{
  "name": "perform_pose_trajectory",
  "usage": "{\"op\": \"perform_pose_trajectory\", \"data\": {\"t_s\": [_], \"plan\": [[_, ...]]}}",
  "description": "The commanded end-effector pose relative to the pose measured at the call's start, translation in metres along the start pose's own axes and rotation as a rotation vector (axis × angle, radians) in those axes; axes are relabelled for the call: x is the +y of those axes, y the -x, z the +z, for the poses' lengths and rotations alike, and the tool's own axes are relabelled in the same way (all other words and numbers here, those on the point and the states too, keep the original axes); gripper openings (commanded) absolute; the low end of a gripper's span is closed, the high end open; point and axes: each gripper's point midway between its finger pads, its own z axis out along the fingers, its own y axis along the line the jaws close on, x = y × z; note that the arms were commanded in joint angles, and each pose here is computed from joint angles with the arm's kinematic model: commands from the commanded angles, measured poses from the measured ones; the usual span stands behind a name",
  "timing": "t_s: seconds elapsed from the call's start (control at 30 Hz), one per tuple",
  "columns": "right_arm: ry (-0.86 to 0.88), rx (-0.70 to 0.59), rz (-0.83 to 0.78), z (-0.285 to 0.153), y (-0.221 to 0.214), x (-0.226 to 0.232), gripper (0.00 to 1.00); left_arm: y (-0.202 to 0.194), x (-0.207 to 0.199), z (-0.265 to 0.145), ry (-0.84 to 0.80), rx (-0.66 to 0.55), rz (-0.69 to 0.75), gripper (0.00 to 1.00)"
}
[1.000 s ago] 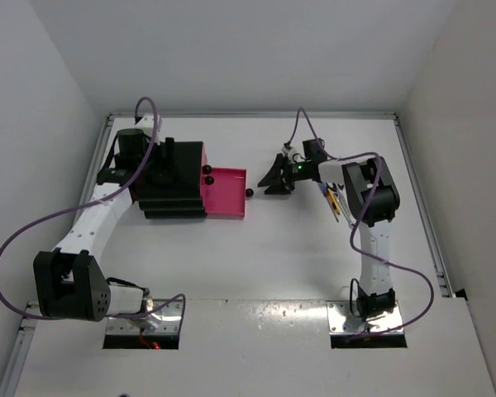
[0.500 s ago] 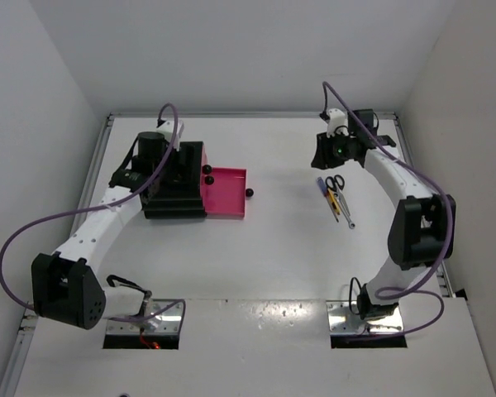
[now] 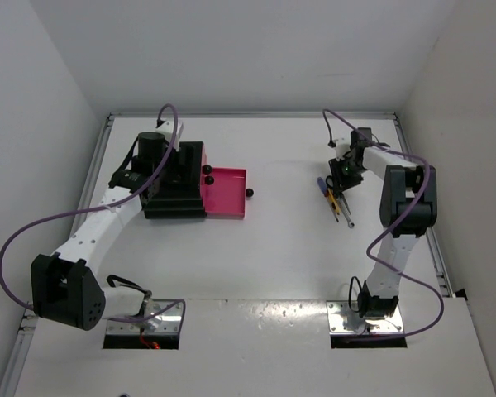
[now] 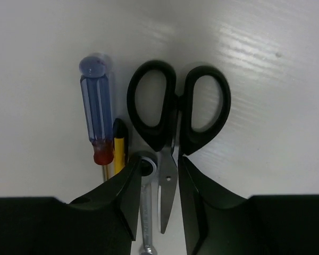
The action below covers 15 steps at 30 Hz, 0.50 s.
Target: Sort the tools into containers
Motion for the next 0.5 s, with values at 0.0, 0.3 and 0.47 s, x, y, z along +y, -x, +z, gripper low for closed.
{"op": "perform_pose_trajectory", "data": {"t_s": [0.0, 0.3, 0.47], "plan": [[-0.051, -0.085, -0.038, -0.009, 0.034, -0.013, 0.35, 0.012, 0.006, -0.009, 0.030, -0.020, 0.010, 1.00], [-0.041, -0.116, -0.026, -0.007, 0.046, -0.014, 0.41, 0.005, 0.005, -0.005, 0.029, -0.002, 0.012, 1.00], [-0.037, -0.133, -0.030, -0.006, 0.056, -0.016, 0.44, 0.005, 0.005, -0.002, 0.029, 0.000, 0.012, 1.00]]}}
